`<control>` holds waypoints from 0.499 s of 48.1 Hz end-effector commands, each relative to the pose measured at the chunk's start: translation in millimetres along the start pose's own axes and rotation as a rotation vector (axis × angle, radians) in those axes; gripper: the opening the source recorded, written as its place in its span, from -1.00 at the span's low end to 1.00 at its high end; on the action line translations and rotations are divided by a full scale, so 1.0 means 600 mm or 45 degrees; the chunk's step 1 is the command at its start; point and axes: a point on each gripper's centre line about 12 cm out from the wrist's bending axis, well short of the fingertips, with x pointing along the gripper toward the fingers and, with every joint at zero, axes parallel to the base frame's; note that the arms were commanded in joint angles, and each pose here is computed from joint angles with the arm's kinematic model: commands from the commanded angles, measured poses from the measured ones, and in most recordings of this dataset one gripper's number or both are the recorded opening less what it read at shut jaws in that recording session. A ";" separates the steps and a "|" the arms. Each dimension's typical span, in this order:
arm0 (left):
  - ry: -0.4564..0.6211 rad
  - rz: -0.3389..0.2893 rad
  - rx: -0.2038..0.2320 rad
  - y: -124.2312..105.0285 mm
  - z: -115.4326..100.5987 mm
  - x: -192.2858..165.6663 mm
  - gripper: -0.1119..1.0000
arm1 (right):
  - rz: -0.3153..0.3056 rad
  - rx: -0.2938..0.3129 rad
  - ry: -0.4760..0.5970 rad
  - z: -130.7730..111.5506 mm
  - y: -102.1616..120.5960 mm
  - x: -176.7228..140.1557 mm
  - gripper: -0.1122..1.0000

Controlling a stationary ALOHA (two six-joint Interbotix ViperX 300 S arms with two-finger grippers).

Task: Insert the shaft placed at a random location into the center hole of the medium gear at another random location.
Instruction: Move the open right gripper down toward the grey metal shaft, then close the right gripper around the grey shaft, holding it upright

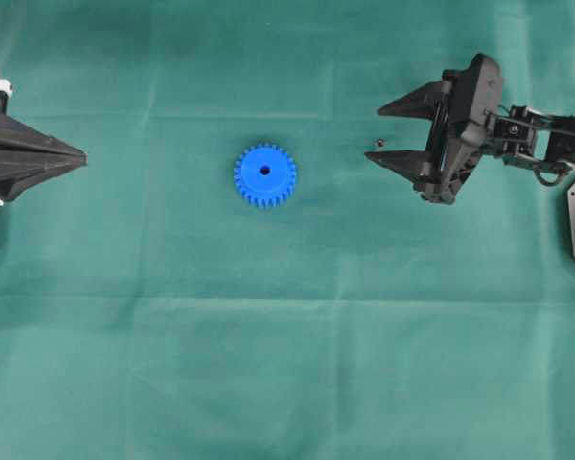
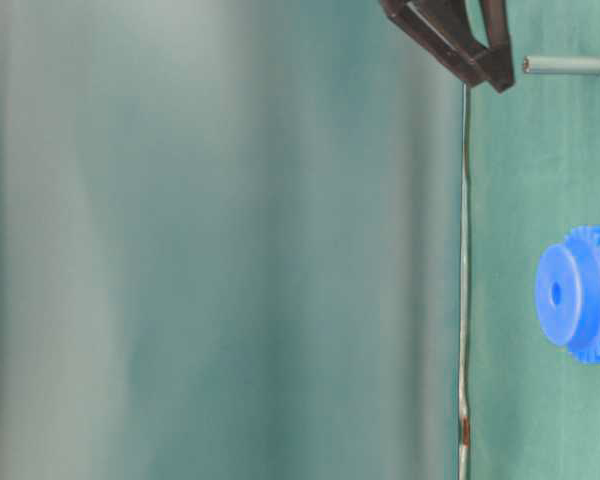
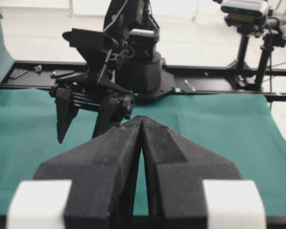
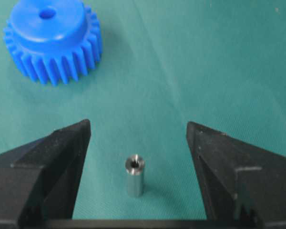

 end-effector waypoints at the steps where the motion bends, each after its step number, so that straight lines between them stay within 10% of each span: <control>1: -0.027 -0.002 0.004 -0.001 0.014 0.004 -0.80 | -0.011 -0.007 -0.021 0.001 -0.002 0.009 0.65; 24: -0.014 -0.001 0.002 0.000 0.011 0.004 -0.80 | -0.022 0.007 -0.034 -0.012 -0.004 0.019 0.53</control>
